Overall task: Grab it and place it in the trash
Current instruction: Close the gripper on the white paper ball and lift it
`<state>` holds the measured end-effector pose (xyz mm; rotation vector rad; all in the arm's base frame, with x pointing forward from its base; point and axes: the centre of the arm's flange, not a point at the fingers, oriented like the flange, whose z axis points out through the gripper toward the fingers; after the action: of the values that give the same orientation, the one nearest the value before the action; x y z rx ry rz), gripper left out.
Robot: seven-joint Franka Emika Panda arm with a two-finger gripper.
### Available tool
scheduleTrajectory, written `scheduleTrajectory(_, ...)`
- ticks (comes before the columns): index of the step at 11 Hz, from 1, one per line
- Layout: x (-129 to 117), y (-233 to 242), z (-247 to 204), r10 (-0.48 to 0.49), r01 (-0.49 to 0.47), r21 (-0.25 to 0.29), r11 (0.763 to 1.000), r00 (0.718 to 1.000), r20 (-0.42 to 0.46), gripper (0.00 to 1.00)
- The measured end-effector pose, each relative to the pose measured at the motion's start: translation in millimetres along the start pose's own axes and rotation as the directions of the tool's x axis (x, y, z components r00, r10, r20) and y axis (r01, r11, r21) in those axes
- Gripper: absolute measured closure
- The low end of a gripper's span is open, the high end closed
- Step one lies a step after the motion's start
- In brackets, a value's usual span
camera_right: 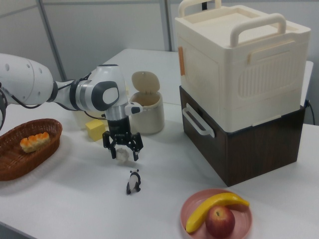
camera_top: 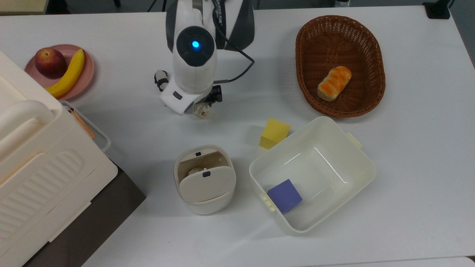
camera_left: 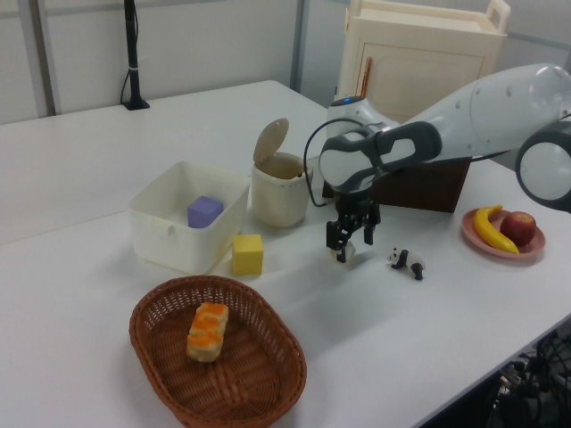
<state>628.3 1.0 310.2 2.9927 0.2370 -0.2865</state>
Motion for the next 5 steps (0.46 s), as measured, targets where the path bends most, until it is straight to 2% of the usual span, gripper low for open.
scheduleTrajectory(2,6,-16,5,0.01,-0.01,-0.006,1.0,1.0,-0.009,0.04)
scheduleTrajectory(3,7,-18,2,0.008,-0.008,-0.007,1.0,1.0,-0.014,0.11)
scheduleTrajectory(5,11,-13,-9,0.016,-0.017,-0.009,1.0,0.999,-0.038,0.46)
